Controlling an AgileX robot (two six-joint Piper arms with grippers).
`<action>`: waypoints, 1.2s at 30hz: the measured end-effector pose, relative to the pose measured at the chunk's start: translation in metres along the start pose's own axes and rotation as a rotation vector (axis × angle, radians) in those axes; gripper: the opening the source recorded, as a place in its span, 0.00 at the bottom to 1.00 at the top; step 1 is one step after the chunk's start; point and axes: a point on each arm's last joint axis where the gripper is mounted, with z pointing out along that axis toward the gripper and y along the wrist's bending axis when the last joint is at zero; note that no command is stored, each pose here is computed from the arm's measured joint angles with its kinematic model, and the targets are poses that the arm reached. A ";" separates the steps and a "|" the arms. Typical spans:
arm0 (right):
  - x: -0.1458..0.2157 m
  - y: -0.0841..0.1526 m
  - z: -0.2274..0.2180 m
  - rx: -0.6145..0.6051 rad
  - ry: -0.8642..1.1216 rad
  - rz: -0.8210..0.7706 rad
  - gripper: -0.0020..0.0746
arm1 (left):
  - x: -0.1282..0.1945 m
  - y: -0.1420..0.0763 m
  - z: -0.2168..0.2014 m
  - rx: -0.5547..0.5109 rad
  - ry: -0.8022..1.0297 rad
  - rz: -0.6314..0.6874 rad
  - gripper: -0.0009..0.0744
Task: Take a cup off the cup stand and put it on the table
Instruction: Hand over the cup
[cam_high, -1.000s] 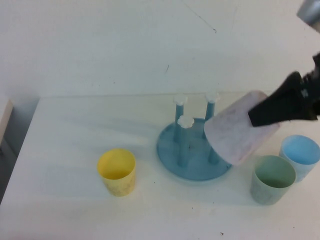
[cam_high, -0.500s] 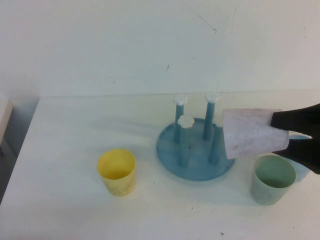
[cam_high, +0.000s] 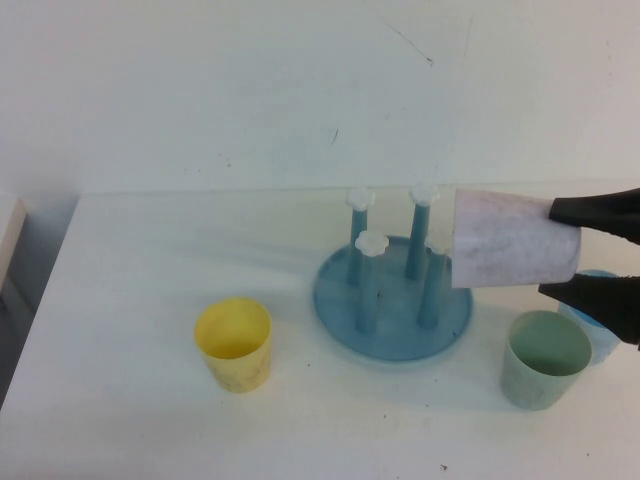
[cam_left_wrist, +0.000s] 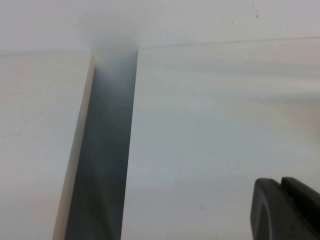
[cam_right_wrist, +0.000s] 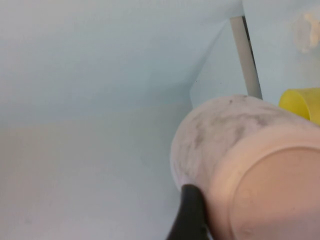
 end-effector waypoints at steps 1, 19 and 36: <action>0.000 0.000 0.000 0.000 0.000 -0.008 0.74 | 0.000 0.000 0.000 0.000 0.000 0.000 0.01; 0.000 0.000 0.000 0.000 -0.001 -0.091 0.74 | -0.009 -0.019 -0.002 0.239 0.012 -0.980 0.01; 0.000 -0.002 0.000 0.010 0.006 -0.117 0.74 | -0.109 -0.058 -0.018 0.666 0.026 -0.494 0.01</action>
